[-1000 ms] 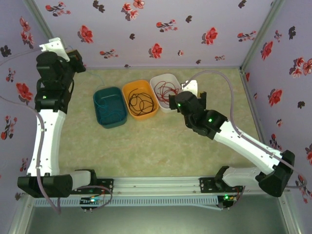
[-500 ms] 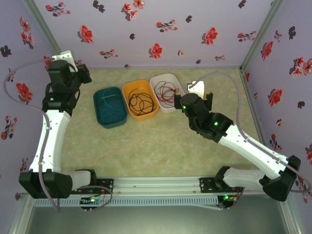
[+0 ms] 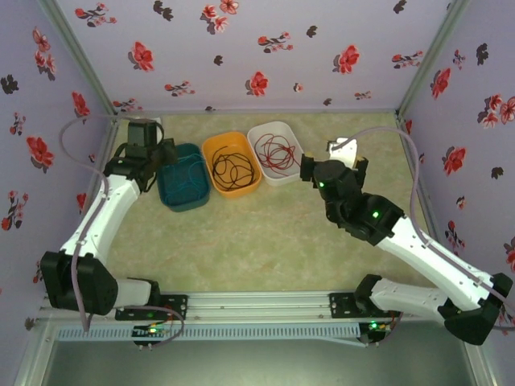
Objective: Untangle the cables
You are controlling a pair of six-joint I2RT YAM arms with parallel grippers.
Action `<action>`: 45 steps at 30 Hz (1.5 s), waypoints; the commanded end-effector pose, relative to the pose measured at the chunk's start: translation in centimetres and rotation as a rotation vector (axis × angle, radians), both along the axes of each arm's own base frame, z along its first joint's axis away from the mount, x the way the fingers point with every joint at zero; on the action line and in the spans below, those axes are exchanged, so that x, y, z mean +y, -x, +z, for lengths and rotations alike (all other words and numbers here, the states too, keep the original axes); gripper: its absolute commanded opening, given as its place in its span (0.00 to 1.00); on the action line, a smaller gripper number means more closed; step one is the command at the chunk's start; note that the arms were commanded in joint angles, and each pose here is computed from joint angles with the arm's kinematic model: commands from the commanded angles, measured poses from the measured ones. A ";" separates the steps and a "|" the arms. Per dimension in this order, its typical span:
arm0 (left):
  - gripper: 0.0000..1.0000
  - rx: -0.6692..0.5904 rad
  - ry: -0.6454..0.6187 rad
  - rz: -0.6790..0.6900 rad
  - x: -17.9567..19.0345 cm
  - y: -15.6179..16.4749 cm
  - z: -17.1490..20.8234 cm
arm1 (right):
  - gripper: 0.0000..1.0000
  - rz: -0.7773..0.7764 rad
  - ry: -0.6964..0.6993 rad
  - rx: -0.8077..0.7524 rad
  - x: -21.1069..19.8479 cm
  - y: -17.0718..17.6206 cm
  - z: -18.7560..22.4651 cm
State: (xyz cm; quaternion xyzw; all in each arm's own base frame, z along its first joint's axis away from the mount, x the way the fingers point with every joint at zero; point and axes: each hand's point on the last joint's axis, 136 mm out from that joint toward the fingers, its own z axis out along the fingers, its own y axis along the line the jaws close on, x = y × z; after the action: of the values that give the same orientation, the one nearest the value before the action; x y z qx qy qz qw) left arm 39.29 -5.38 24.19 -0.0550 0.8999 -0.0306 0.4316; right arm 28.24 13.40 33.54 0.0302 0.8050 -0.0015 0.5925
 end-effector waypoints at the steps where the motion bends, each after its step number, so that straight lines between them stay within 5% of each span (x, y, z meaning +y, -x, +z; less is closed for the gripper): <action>1: 0.00 0.044 -0.109 0.072 2.0 0.5 -1.3 | 0.99 -0.054 0.005 0.000 -1.4 0.4 -0.4; 9: 0.00 0.096 -0.219 0.175 4.6 1.3 -2.5 | 0.99 -0.058 0.005 0.006 -1.3 0.3 -0.8; 38: 0.00 0.375 -0.186 0.038 -1.3 -5.0 -15.5 | 0.99 -0.067 0.022 0.033 -1.7 0.2 -1.5; 45: 0.15 0.428 -0.167 0.034 -1.6 -5.6 -17.8 | 0.99 -0.077 0.023 0.036 -1.8 0.0 -1.5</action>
State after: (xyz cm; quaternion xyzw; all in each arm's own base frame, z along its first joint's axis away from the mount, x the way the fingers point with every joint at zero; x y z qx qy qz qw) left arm 44.17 -6.69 6.47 -0.0309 0.9684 0.0753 0.2358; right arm 28.20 12.40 32.14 0.0394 0.8145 -0.0212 0.5785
